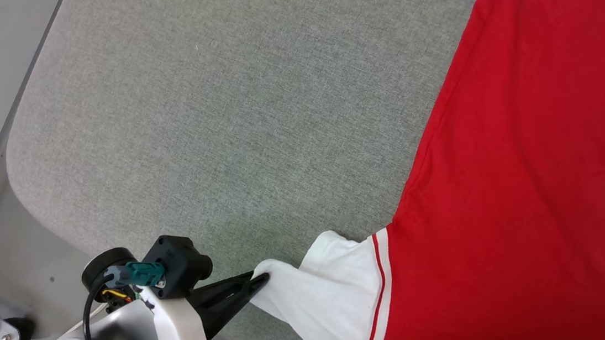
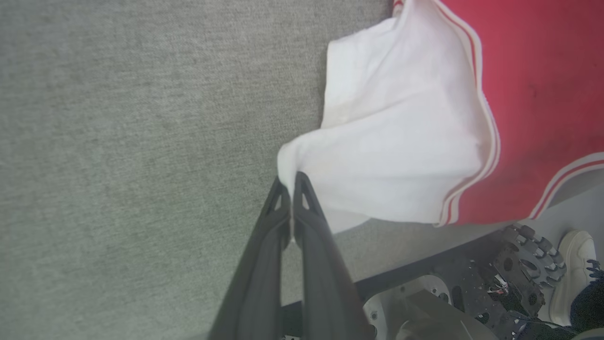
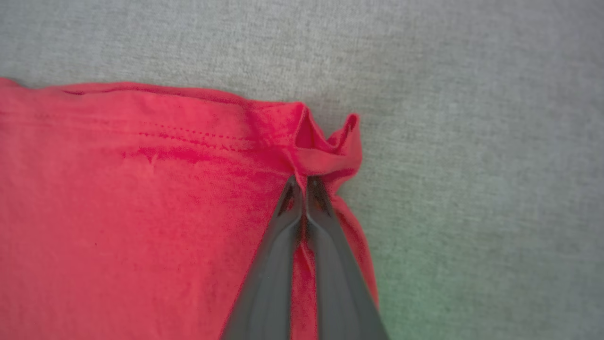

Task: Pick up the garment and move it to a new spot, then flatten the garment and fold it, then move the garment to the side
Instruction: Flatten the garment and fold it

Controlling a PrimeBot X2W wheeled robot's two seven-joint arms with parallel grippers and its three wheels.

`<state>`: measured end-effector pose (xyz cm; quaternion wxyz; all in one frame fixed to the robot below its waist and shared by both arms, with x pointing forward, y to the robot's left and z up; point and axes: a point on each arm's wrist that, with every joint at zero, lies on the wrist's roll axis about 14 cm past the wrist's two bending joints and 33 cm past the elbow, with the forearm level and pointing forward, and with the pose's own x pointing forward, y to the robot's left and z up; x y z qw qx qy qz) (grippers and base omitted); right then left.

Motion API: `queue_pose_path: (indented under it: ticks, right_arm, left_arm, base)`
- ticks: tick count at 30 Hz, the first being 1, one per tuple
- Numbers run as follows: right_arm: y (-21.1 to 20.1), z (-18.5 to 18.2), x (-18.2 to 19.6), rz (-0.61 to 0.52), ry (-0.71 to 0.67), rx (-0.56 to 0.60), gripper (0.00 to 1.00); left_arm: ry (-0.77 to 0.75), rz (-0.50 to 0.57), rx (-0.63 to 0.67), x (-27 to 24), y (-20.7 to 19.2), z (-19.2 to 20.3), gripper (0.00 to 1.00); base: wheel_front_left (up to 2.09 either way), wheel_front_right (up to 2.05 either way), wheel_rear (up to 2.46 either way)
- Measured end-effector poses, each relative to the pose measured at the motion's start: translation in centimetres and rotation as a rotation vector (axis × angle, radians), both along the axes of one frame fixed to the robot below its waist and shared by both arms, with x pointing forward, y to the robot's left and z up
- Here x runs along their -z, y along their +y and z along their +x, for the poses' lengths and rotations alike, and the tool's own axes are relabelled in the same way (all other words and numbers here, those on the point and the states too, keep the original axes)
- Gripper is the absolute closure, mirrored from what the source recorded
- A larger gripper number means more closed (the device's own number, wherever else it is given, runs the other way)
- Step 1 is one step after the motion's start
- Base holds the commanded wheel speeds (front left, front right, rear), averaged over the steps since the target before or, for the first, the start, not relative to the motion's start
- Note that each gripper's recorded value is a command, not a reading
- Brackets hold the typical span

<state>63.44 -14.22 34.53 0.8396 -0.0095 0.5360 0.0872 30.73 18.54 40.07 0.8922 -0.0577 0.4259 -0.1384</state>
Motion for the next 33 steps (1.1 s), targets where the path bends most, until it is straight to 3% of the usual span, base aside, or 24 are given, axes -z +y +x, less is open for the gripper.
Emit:
queue_pose_path:
  ticks: [13,33]
  right_arm:
    - [-2.9,-3.9,-2.0,-0.044,0.003,0.015,1.0]
    - [-10.5,-19.5,-7.1,-0.032,0.018,0.131,1.0]
  left_arm:
    - [-0.075,0.016,0.018,-1.8,0.2,0.4,1.0]
    - [-0.245,-0.009,0.02,-6.0,-1.4,-1.0,1.0]
  base:
    - [0.0,0.0,0.0]
    - [0.0,0.0,0.0]
